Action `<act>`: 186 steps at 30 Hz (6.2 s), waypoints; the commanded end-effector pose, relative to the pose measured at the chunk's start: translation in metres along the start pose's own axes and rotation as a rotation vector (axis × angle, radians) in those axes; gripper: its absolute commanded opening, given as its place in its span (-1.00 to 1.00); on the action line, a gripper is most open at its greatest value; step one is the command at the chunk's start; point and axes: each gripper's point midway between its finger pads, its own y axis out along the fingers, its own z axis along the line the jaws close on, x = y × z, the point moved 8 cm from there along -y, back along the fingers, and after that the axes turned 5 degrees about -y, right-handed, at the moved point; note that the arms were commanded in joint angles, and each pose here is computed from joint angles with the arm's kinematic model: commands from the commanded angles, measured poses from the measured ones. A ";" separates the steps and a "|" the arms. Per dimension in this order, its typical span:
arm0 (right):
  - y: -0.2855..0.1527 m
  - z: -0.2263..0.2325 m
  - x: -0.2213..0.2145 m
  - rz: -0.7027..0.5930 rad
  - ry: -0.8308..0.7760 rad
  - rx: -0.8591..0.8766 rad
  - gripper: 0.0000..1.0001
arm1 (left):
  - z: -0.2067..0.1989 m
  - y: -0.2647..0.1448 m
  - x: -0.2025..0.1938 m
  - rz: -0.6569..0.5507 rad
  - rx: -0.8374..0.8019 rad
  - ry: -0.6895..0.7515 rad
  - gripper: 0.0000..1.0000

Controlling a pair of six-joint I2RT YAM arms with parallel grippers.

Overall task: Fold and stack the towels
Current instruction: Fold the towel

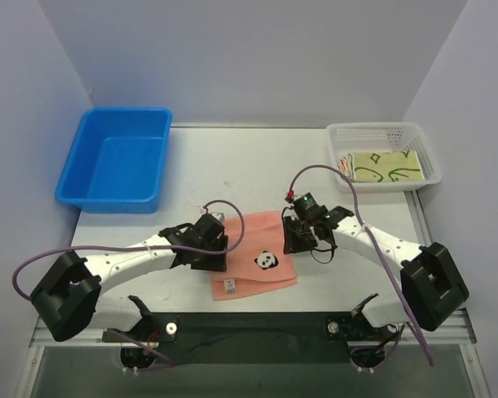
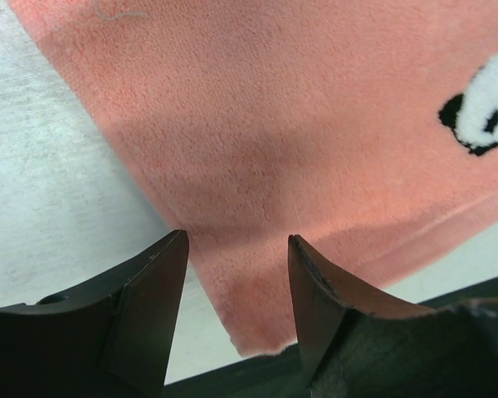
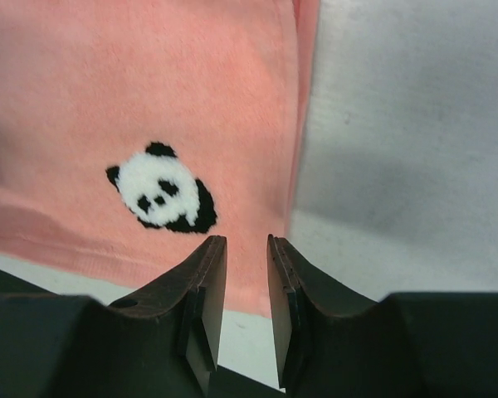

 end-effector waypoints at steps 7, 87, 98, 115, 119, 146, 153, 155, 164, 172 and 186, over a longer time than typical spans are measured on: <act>0.039 0.012 0.039 0.003 -0.014 0.009 -0.47 | 0.000 0.031 0.027 -0.013 0.014 -0.035 0.22; 0.026 -0.039 0.005 -0.234 0.749 -0.102 -0.22 | -0.036 0.018 0.134 -0.111 -0.168 -0.578 -1.00; 0.022 -0.040 0.011 -0.261 0.728 -0.111 -0.41 | -0.037 0.016 0.135 -0.118 -0.168 -0.559 -1.00; 0.019 -0.036 0.020 -0.223 0.700 -0.107 -0.32 | -0.035 0.016 0.133 -0.111 -0.160 -0.541 -1.00; 0.020 -0.034 0.020 -0.203 0.687 -0.102 -0.35 | -0.035 0.017 0.132 -0.107 -0.157 -0.536 -1.00; 0.034 -0.028 0.013 0.092 0.485 -0.215 -0.31 | -0.037 0.019 0.127 -0.095 -0.157 -0.481 -1.00; 0.020 -0.027 0.028 0.069 0.444 -0.244 -0.31 | -0.038 0.016 0.128 -0.105 -0.160 -0.468 -1.00; 0.017 -0.027 0.028 0.077 0.429 -0.251 -0.30 | -0.038 0.017 0.127 -0.103 -0.160 -0.462 -1.00; 0.015 -0.025 0.032 0.082 0.426 -0.256 -0.30 | -0.038 0.019 0.126 -0.093 -0.160 -0.452 -1.00; 0.027 -0.024 0.027 0.081 0.480 -0.230 -0.49 | -0.039 0.018 0.125 -0.093 -0.165 -0.451 -1.00; 0.037 -0.033 0.011 0.096 0.528 -0.237 -0.52 | -0.038 0.019 0.123 -0.088 -0.157 -0.449 -1.00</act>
